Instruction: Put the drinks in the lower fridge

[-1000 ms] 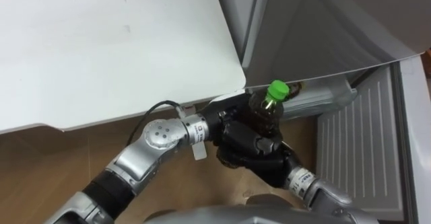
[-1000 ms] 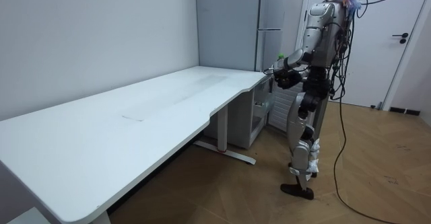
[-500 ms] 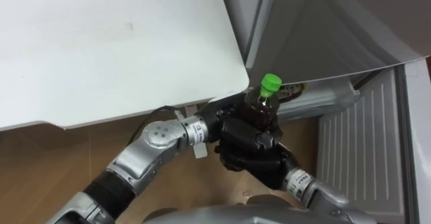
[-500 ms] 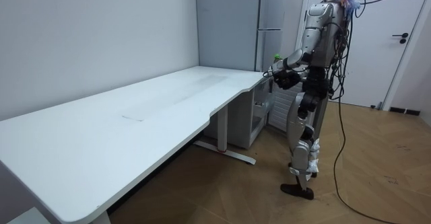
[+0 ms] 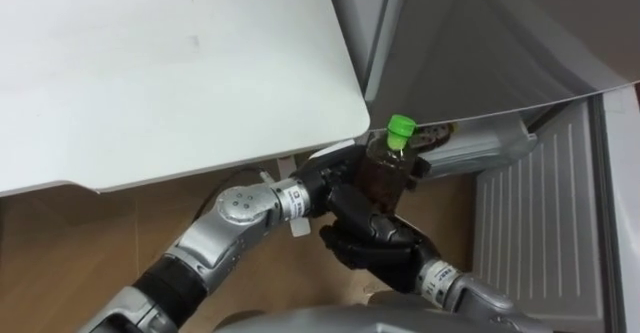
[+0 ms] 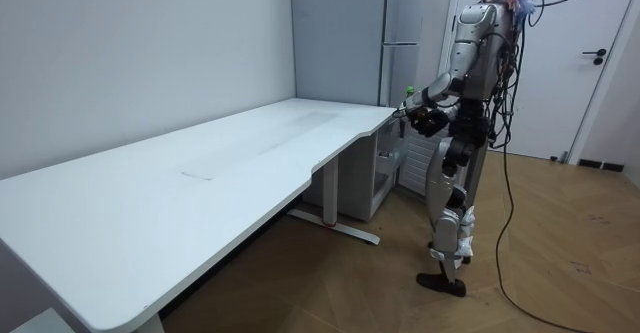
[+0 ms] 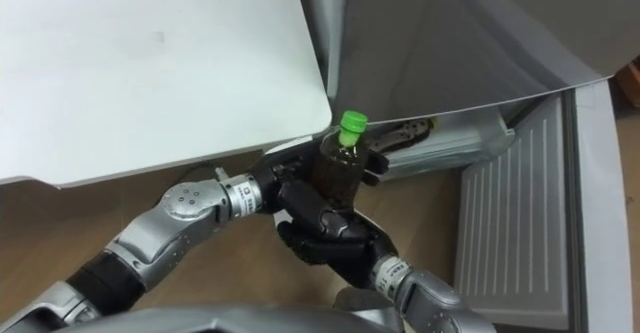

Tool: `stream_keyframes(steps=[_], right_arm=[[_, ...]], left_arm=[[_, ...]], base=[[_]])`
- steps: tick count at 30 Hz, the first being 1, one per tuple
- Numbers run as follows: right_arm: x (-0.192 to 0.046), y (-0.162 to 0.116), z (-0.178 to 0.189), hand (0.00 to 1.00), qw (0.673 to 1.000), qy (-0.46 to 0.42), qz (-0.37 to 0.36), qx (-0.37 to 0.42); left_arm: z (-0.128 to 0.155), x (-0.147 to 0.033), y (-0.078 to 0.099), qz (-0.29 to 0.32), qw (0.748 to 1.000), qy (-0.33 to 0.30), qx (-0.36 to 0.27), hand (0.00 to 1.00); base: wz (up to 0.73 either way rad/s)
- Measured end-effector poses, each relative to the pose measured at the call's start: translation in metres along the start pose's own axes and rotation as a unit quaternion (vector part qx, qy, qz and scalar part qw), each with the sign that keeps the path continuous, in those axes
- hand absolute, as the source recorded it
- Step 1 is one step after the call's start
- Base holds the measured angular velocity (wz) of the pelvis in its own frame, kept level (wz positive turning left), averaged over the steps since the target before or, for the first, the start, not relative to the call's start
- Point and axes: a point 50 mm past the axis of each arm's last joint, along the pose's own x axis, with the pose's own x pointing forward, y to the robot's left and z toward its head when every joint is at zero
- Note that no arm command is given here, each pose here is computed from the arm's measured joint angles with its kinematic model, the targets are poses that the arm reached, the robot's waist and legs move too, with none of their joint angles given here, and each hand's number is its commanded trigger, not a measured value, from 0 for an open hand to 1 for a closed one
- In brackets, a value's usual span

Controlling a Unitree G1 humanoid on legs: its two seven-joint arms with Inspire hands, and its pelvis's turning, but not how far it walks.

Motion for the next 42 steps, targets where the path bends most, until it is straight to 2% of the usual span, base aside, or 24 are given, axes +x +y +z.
stream_keyframes(steps=[19, 27, 29, 38, 42], right_arm=[[0.001, -0.001, -0.009, 1.0, 0.999, 0.031, -0.003, 0.015], [-0.001, -0.003, -0.012, 1.0, 0.998, 0.054, -0.001, 0.024], [-0.002, -0.003, -0.012, 1.0, 0.998, 0.054, -0.001, 0.027], [-0.003, -0.006, -0.012, 1.0, 0.998, 0.058, -0.008, 0.028], [0.0, -0.008, -0.014, 1.0, 0.997, 0.062, -0.015, 0.032]], left_arm=[[-0.014, 0.001, 0.0, 0.002, 1.0, 0.026, -0.015, 0.0], [-0.033, -0.004, 0.007, 0.013, 0.997, 0.071, -0.012, 0.0], [-0.043, -0.006, 0.008, 0.011, 0.996, 0.089, -0.026, 0.0], [-0.052, -0.006, 0.008, 0.012, 0.995, 0.087, -0.053, 0.0], [-0.062, -0.007, 0.009, 0.021, 0.991, 0.093, -0.094, 0.0]], base=[[0.0], [0.0], [-0.02], [0.0], [0.0]])
